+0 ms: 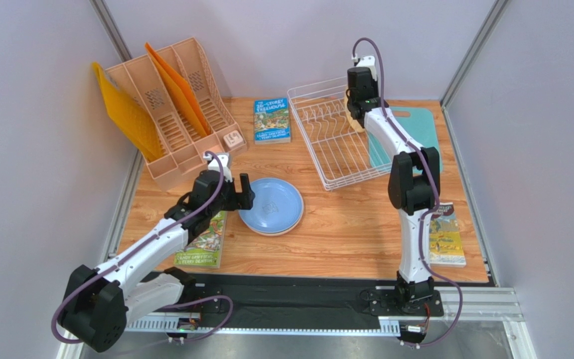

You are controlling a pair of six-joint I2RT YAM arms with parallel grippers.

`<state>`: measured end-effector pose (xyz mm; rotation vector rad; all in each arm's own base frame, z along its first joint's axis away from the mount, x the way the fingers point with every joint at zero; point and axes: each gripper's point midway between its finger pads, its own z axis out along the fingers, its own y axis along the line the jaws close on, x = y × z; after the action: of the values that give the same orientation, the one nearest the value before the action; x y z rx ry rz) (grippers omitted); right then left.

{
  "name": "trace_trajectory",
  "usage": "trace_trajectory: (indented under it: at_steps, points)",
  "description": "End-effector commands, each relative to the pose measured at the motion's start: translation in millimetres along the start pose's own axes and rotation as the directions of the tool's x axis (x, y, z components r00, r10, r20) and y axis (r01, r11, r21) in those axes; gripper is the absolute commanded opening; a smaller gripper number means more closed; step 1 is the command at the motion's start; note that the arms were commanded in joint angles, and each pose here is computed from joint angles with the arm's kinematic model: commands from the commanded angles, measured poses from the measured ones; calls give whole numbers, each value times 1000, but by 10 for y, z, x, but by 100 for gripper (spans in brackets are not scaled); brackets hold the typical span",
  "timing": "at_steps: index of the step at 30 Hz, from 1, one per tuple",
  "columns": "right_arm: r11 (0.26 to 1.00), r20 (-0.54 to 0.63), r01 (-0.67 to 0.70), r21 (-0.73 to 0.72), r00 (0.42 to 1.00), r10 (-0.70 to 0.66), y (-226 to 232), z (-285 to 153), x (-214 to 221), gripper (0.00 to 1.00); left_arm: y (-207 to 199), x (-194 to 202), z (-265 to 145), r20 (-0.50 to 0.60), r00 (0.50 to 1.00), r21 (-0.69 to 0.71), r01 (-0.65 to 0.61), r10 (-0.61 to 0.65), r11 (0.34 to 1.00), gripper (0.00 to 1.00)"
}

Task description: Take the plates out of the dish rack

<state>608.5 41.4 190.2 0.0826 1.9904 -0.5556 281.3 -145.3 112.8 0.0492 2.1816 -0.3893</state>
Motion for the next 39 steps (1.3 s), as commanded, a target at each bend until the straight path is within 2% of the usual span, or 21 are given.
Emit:
trace_trajectory:
  at_steps: [1,2,8,13,16,20,27,33,34,36,39]
  points:
    - [1000,34,-22,0,999,22,-36,10,-166,3,-106,-238,-13,63,998,32,-16,14,999,99]
    - [1000,26,-16,-5,1000,16,-27,8,-147,0,-110,-248,-14,66,998,33,-16,14,999,99]
    - [1000,44,-22,8,999,21,-76,-138,-240,0,-106,-246,-14,68,998,32,-18,15,999,99]
    - [983,147,45,178,987,-71,-191,-574,-583,0,-76,-261,3,48,999,3,-18,17,1000,99]
    - [965,232,-17,263,972,-46,-230,-746,-788,0,-49,-277,10,39,999,-20,-17,18,1000,99]
    - [921,243,12,389,963,-115,-334,-893,-862,0,-27,-275,7,36,999,-36,-4,5,999,99]
    - [881,294,-54,471,951,-98,-570,-1189,-894,0,-14,-274,-51,32,999,-42,1,0,999,99]
    - [911,310,-118,396,951,-11,-743,-1602,-880,0,-143,-328,-131,47,999,30,1,-2,1000,99]
    - [919,315,-161,359,948,43,-828,-1723,-878,0,-152,-314,-142,48,999,39,5,-7,999,99]
    - [946,302,-160,282,951,71,-798,-1840,-831,0,-222,-352,-199,70,997,82,8,-14,997,99]
    - [979,208,-182,88,965,161,-705,-2042,-608,0,-290,-368,-263,89,996,127,18,-30,992,99]
